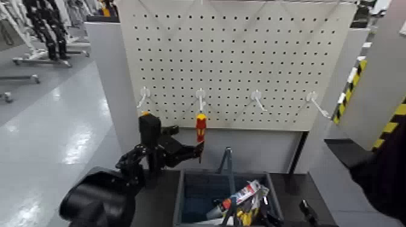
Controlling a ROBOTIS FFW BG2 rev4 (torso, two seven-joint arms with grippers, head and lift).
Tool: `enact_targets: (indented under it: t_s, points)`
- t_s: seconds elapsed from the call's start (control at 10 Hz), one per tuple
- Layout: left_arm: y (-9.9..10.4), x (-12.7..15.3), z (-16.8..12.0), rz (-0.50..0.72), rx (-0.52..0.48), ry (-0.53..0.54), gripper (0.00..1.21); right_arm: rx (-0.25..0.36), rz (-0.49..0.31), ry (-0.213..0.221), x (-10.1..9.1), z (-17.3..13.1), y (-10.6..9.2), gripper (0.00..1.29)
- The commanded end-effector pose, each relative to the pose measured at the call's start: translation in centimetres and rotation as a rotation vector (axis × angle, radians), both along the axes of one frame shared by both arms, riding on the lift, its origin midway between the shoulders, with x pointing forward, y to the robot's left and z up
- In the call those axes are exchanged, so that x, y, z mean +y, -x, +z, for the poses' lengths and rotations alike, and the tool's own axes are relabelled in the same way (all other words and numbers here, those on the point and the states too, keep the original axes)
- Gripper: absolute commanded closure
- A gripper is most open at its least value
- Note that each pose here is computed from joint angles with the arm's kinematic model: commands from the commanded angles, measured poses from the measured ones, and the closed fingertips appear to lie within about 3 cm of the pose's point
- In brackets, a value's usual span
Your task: Put the red screwdriver into the crate.
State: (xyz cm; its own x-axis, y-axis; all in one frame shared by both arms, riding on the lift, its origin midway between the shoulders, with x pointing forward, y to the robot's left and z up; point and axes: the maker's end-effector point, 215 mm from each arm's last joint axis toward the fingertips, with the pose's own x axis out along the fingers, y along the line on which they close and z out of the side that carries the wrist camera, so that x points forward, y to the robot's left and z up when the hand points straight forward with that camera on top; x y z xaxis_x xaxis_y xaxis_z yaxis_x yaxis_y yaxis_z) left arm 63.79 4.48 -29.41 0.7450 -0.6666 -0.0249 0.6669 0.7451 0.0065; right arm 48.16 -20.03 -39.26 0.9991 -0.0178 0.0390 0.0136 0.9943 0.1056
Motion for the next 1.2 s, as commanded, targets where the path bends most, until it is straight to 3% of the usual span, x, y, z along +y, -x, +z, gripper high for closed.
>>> enact_targets:
  t_s: [0.1,0.7,0.8,1.0,1.1,1.2]
  points:
    - [-0.7,-1.6,0.0,-0.050,0.037,-0.023,0.12,-0.006,0.004,-0.003,0.2,0.2,-0.1,0.13]
    - [-1.2,-4.3,0.8,-0.143,0.012,-0.033,0.13,-0.014,0.009,-0.008,0.4,0.3,-0.3,0.13]
    - [-1.3,-4.3,0.7,-0.147,0.015,-0.031,0.18,-0.014,0.011,-0.007,0.4,0.3,-0.4,0.13]
    - [-1.5,-4.1,0.6,-0.142,0.027,-0.020,0.75,-0.015,0.011,-0.008,0.4,0.4,-0.4,0.13]
    - [-1.6,-3.9,0.6,-0.138,0.028,-0.021,0.81,-0.016,0.010,-0.009,0.4,0.4,-0.4,0.13]
    - [-1.6,-3.8,0.7,-0.136,0.027,-0.018,1.01,-0.017,0.012,-0.008,0.4,0.4,-0.4,0.13]
